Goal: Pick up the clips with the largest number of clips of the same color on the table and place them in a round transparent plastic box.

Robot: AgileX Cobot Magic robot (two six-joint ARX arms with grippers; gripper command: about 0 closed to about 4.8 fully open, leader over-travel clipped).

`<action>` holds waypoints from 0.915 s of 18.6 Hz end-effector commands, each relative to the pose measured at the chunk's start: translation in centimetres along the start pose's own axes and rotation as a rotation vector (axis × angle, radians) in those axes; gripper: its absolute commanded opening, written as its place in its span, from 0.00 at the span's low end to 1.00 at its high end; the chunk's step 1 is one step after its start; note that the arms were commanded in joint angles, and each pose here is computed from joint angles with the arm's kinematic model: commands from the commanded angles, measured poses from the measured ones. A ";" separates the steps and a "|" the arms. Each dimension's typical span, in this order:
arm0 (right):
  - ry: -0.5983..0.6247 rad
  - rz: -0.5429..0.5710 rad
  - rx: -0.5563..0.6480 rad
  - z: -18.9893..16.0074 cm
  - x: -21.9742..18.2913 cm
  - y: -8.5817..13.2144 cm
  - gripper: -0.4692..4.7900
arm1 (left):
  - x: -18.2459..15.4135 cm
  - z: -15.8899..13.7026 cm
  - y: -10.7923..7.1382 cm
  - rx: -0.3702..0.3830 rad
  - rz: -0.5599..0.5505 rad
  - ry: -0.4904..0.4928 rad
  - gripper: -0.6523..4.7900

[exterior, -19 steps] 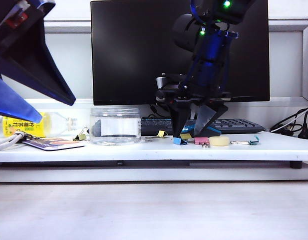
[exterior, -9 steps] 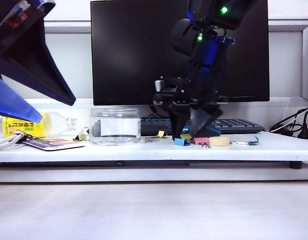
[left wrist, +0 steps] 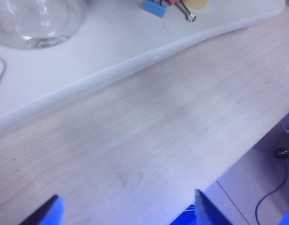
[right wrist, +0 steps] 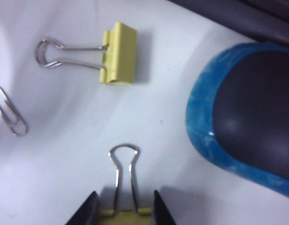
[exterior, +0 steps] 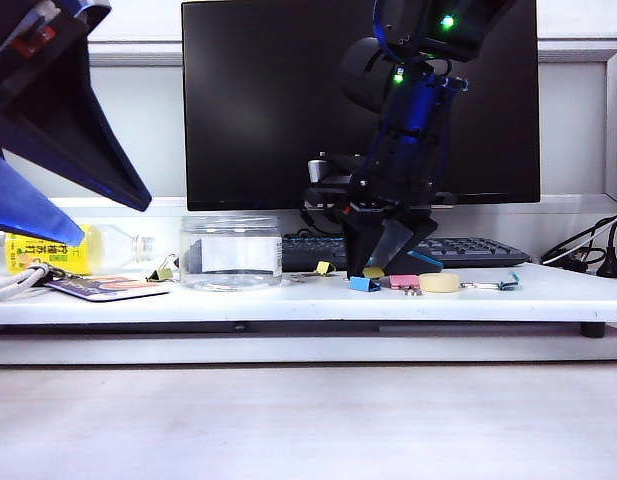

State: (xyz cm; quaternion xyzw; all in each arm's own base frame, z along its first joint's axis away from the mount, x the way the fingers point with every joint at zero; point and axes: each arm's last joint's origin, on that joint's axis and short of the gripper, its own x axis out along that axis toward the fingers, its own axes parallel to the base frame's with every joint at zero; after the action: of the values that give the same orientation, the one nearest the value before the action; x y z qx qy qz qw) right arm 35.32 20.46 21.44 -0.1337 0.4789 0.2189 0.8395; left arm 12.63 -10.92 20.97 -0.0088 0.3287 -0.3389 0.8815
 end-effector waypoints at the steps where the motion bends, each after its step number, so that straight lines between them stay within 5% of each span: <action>1: -0.015 0.022 -0.001 0.3 -1.2 0.1 0.30 | -0.1 0.2 -0.1 0.003 -0.002 -0.010 0.80; 4: -0.074 0.075 -0.002 2.1 -3.8 0.2 0.30 | 0.0 0.2 0.0 0.003 -0.002 -0.009 0.81; 11: -0.181 0.505 0.017 4.9 -7.5 1.6 0.30 | 0.0 0.1 0.0 0.005 -0.002 -0.009 0.81; 17: -0.262 0.584 -0.060 5.7 -7.3 4.5 0.30 | 0.0 0.1 0.0 0.007 0.002 -0.009 0.80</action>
State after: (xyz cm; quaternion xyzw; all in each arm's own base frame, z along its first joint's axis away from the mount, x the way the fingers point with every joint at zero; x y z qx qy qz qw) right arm 34.05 24.47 30.26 0.0145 0.3977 0.4704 0.7876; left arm 12.64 -10.91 20.95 -0.0077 0.3285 -0.3372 0.8822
